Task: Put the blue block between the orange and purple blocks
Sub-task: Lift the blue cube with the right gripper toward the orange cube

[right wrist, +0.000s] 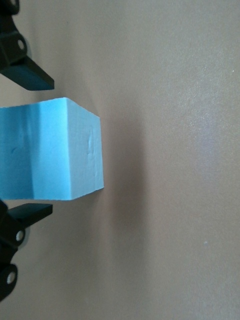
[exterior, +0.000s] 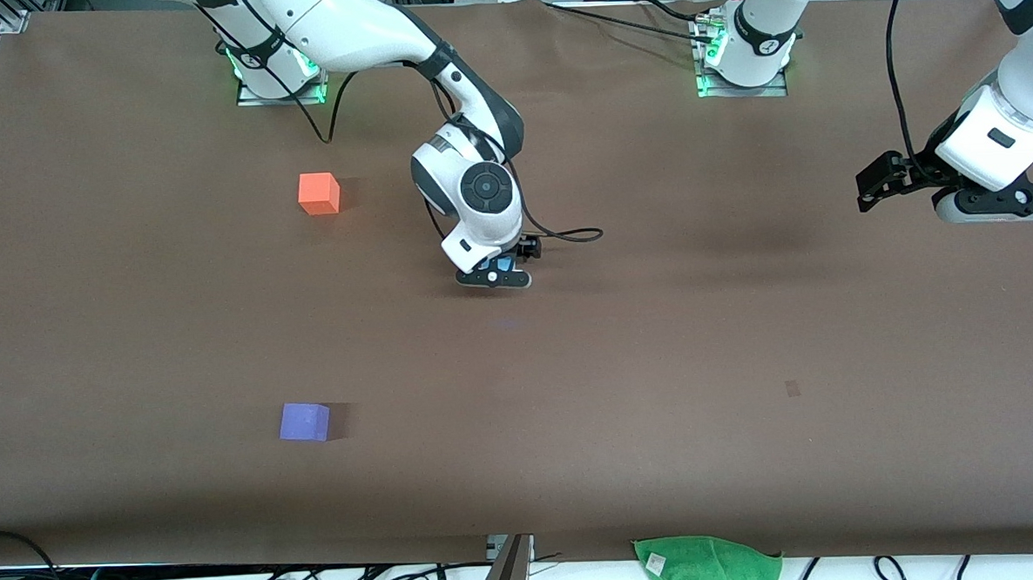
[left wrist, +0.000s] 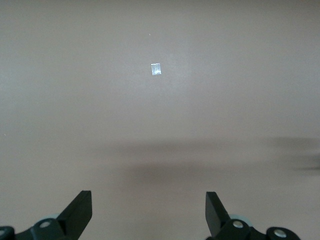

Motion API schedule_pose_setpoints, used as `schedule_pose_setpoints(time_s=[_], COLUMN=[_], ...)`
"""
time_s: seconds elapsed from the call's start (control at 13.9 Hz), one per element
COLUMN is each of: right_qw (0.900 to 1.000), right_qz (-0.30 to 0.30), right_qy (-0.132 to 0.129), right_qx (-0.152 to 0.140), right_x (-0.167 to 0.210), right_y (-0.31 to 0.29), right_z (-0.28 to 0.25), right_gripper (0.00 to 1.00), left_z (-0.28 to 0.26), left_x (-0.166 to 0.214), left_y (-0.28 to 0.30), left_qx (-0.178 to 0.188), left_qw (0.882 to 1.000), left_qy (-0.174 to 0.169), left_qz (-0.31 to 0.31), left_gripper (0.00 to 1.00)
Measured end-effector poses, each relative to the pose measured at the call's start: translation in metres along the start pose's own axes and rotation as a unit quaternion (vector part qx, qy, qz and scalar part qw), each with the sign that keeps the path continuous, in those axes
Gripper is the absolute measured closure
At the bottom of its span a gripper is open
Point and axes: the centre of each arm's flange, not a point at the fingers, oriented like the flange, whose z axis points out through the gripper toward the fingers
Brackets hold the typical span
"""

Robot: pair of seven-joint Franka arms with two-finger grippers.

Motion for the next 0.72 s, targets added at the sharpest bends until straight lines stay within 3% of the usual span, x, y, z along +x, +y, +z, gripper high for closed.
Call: schedule_pose_setpoints(time_s=[0.22, 0.29, 0.43, 0.5, 0.72], right_qw=[1.0, 1.0, 1.0, 1.0, 1.0], right_qz=[0.0, 0.0, 0.0, 0.0, -0.002], right_qy=[0.001, 0.001, 0.001, 0.002, 0.002], right_qx=[0.001, 0.001, 0.001, 0.001, 0.002], right_x=[-0.0005, -0.0005, -0.0005, -0.0005, -0.0003], right_y=[0.0011, 0.0013, 0.0013, 0.0012, 0.0009], right_z=[0.0054, 0.0061, 0.0061, 0.0058, 0.0053], right_gripper=[0.03, 0.1, 0.34, 0.38, 0.39], left_z=[0.0, 0.0, 0.0, 0.0, 0.0], left_x=[0.0, 0.0, 0.0, 0.0, 0.0], left_y=[0.0, 0.0, 0.0, 0.0, 0.0], left_qx=[0.0, 0.0, 0.0, 0.0, 0.0], left_qw=[1.0, 1.0, 1.0, 1.0, 1.0], left_qy=[0.0, 0.0, 0.0, 0.0, 0.0], left_qz=[0.0, 0.0, 0.0, 0.0, 0.0], left_gripper=[0.0, 0.0, 0.0, 0.0, 0.0])
